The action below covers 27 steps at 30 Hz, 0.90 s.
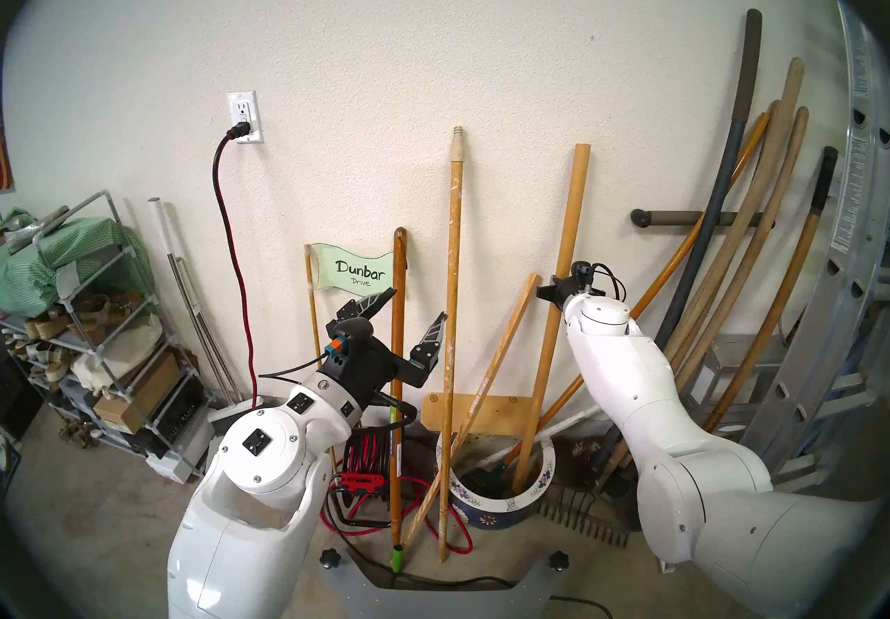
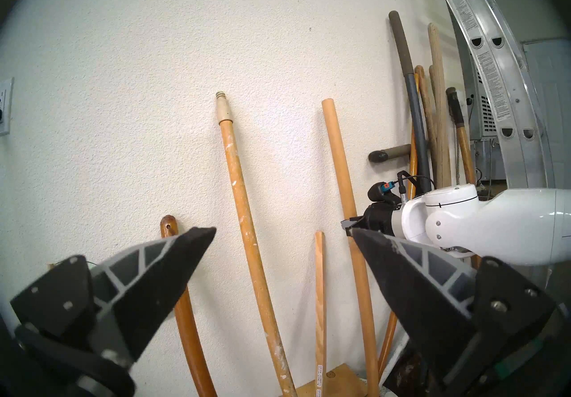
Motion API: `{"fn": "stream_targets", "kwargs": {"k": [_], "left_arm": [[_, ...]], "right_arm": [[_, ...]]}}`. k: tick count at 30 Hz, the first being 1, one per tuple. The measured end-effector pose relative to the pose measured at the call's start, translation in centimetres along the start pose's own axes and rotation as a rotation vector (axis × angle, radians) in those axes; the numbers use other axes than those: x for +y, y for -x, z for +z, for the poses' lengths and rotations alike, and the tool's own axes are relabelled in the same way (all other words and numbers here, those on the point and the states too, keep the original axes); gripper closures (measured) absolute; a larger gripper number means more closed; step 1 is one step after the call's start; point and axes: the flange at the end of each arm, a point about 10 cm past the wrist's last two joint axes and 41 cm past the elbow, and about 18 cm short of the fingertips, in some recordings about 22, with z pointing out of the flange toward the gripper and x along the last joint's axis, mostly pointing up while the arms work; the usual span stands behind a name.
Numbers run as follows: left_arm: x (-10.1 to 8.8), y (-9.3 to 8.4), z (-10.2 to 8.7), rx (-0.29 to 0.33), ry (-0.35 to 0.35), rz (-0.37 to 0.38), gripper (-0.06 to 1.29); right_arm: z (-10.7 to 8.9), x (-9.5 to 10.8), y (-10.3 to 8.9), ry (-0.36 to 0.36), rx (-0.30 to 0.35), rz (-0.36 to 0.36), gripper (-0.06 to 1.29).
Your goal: Put wooden sticks into the pot
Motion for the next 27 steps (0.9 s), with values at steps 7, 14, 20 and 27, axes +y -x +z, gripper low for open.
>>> {"fn": "stream_targets", "kwargs": {"k": [7, 14, 20, 27], "left_arm": [[0.0, 0.0, 0.0, 0.000, 0.000, 0.000, -0.04], [0.0, 0.0, 0.0, 0.000, 0.000, 0.000, -0.04], [0.0, 0.0, 0.0, 0.000, 0.000, 0.000, -0.04], [0.0, 0.0, 0.0, 0.000, 0.000, 0.000, -0.04]], "right_arm": [[0.6, -0.6, 0.2, 0.007, 0.006, -0.007, 1.02], [0.9, -0.7, 0.3, 0.016, 0.014, -0.012, 0.93], [1.0, -0.8, 0.4, 0.021, 0.021, -0.018, 0.79], [1.2, -0.7, -0.5, 0.024, 0.047, -0.020, 0.06]]}}
